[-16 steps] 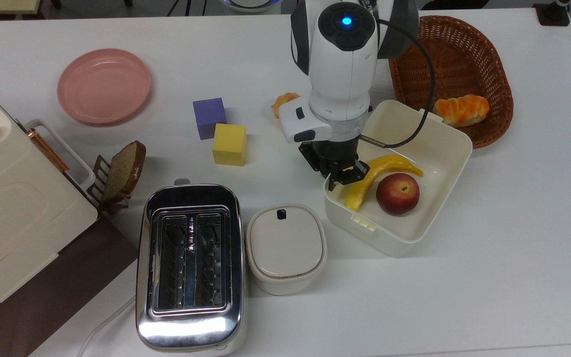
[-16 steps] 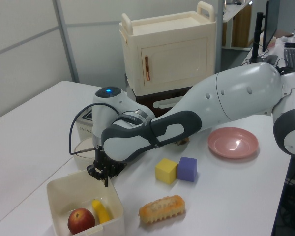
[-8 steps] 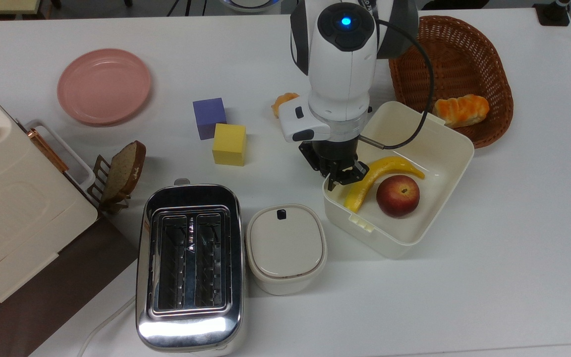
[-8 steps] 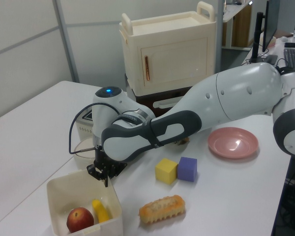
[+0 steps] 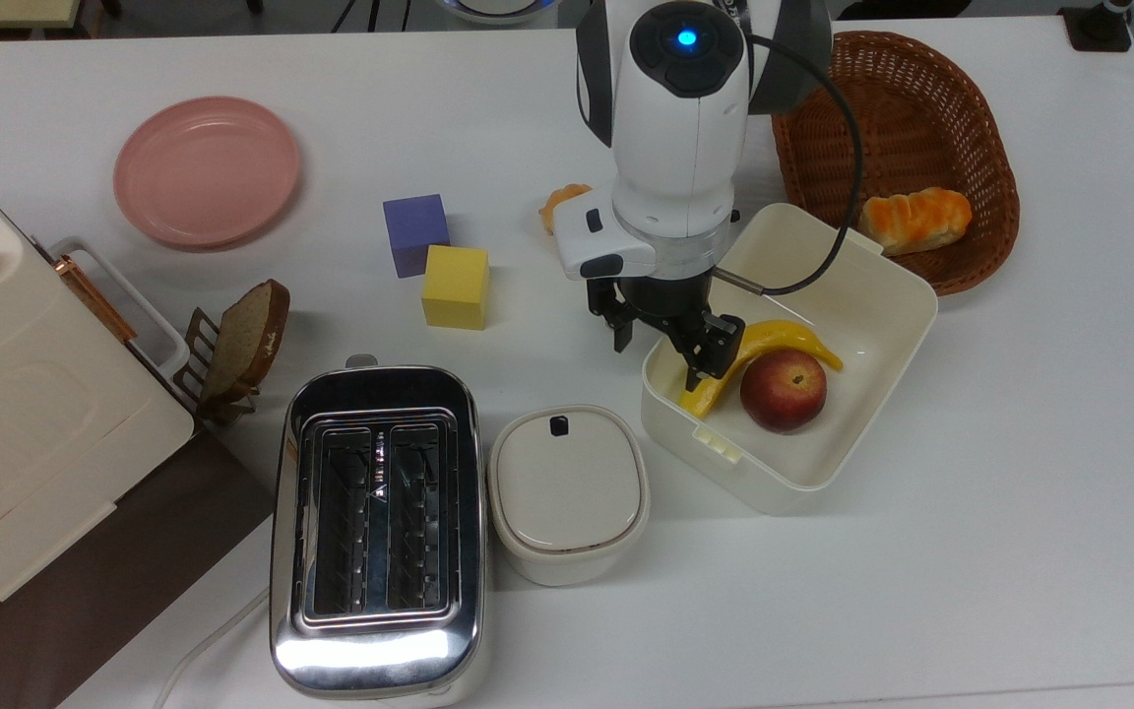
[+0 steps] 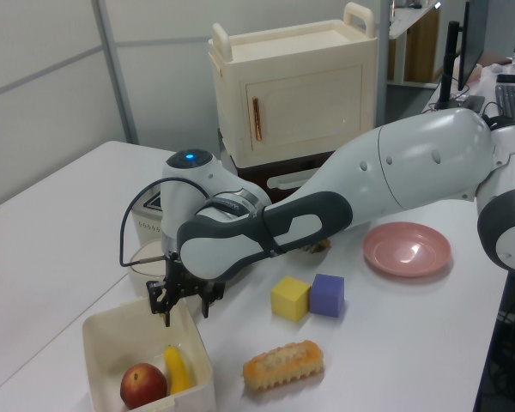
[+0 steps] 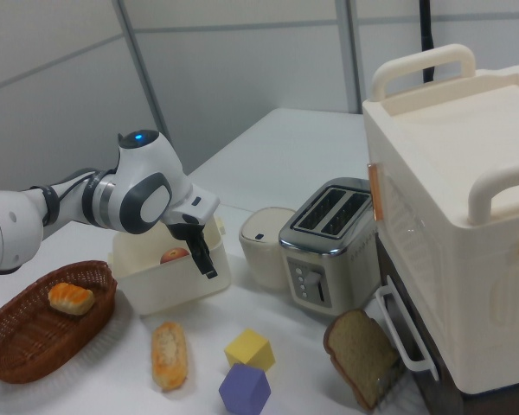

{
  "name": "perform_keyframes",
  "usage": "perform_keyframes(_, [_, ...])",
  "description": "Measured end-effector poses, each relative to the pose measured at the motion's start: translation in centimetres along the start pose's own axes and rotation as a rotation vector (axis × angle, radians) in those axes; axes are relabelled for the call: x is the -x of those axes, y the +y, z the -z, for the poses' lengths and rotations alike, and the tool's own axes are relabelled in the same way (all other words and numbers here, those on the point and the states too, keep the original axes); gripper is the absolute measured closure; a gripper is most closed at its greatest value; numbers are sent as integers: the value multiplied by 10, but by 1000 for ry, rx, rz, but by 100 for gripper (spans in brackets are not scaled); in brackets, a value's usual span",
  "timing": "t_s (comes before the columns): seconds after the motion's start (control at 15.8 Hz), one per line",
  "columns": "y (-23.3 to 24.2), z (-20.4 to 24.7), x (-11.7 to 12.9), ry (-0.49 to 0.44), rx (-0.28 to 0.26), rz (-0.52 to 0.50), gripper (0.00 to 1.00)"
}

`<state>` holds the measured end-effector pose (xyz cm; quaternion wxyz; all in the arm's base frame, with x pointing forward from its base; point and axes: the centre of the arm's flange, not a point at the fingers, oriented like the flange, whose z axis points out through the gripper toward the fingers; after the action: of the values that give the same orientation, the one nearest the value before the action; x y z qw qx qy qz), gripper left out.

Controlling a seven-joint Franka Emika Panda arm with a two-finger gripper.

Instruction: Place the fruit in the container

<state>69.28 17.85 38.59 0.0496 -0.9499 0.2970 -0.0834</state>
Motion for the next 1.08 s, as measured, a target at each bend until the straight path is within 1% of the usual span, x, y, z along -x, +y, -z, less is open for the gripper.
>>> perform_keyframes(0.06, [0,1,0,1,-2,0,7])
perform_keyframes(0.13, [-1,4,-1,3,-5,0,0])
perform_keyframes(0.32, [1,25,-3,-1,-11,-5,0])
perform_keyframes(0.44, [7,48,-5,-20,-4,-12,0])
perform_keyframes(0.57, [15,72,-5,-45,6,6,0])
perform_keyframes(0.7, [30,96,-7,-83,34,79,0])
perform_keyframes(0.89, [65,135,-14,-143,90,244,0])
perform_keyframes(0.95, [80,151,-18,-161,96,287,0])
perform_keyframes(1.08, [116,188,-32,-182,89,342,0])
